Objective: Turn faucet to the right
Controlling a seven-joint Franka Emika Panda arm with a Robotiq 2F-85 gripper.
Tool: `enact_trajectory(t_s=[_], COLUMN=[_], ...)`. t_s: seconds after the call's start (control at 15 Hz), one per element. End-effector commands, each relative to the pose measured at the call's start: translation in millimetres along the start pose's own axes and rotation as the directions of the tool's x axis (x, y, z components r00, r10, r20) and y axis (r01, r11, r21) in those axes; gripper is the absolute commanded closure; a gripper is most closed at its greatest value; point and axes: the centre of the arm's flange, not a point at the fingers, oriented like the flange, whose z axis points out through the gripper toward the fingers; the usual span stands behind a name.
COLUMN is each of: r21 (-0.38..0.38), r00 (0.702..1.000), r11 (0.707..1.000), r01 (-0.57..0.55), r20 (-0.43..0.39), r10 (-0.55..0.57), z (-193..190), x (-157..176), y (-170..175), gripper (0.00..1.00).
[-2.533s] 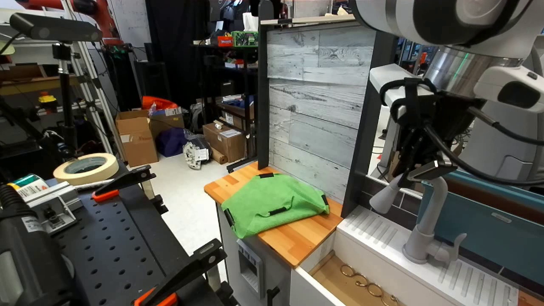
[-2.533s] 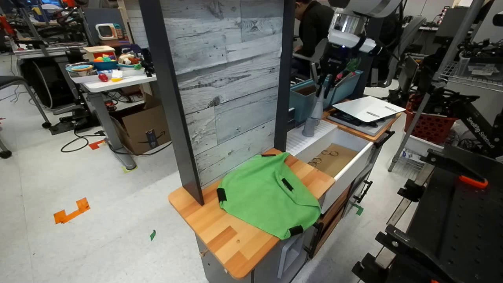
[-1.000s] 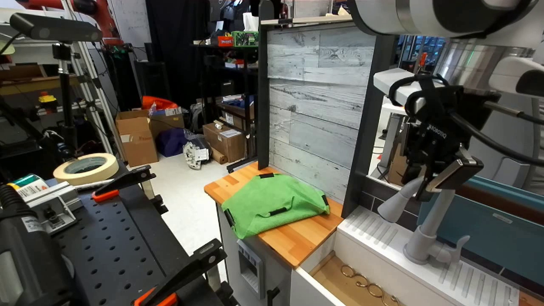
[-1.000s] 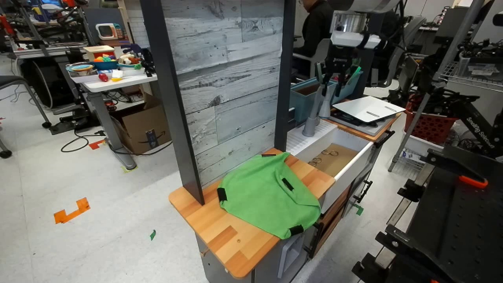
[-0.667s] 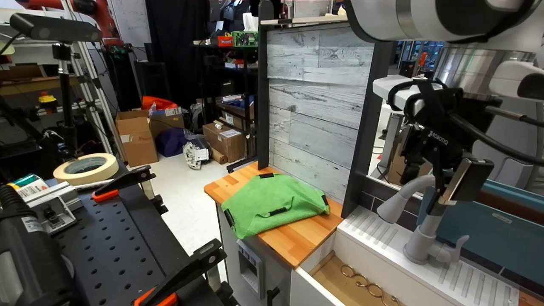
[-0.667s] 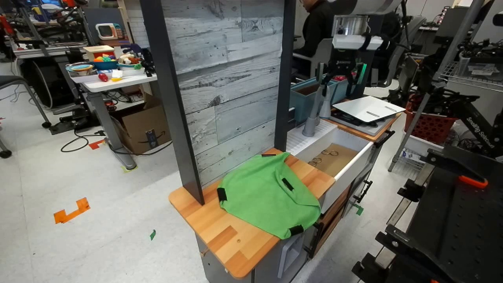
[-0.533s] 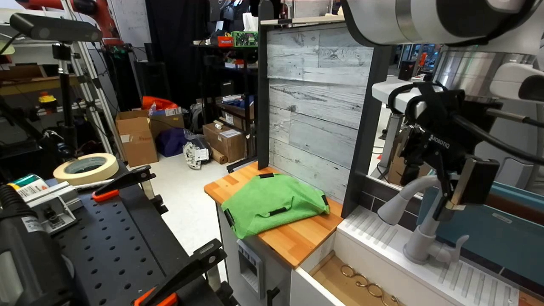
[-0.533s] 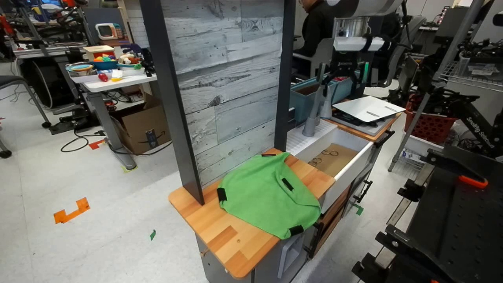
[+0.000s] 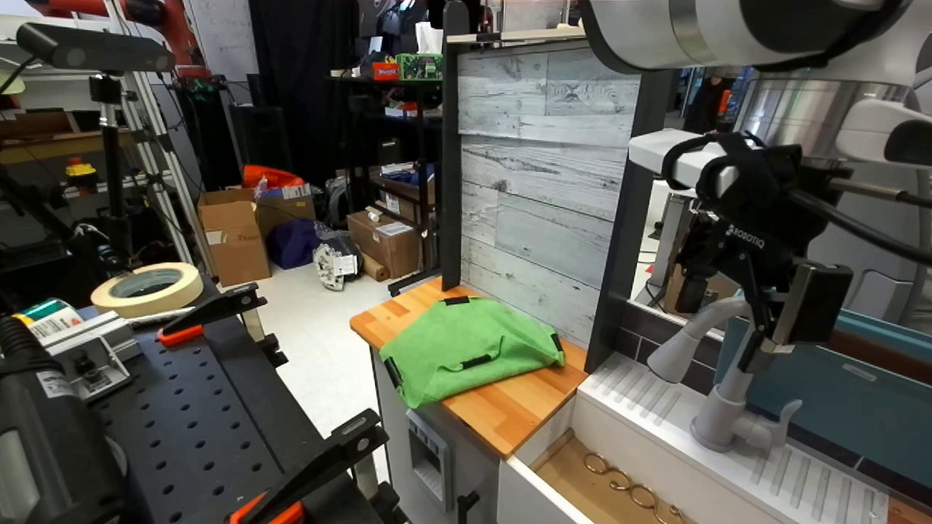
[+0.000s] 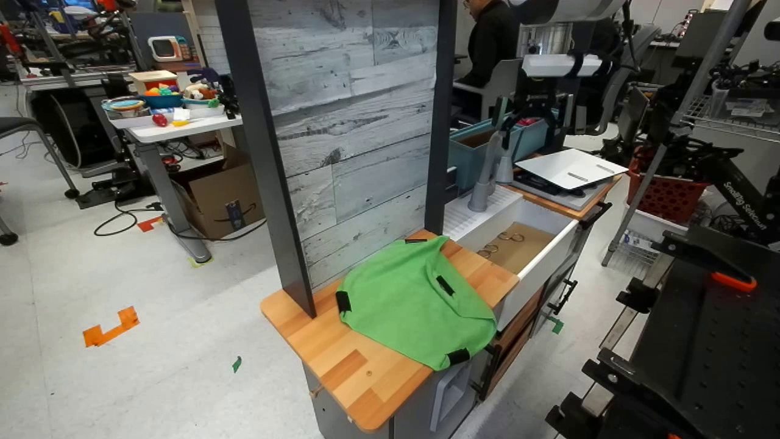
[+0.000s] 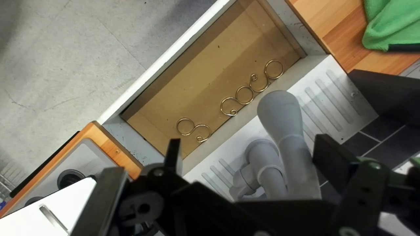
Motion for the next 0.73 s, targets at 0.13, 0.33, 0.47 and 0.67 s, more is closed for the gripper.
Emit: enact_trajectory(t_s=[0.13, 0.33, 0.47, 0.67], r21=[0.044, 0.045, 0.034, 0.042], r00=[0.996, 0.99, 0.994, 0.992], r11=[0.995, 0.99, 0.994, 0.992], r01=[0.089, 0.133, 0.106, 0.117], r20=[0.002, 0.036, 0.031, 0.041], r10=[-0.09, -0.135, -0.107, -0.118], z=[-34, -53, -40, -46], x=[-43, -70, -41, -53], y=[26, 31, 23, 26], gripper=[0.0, 0.0, 0.0, 0.0])
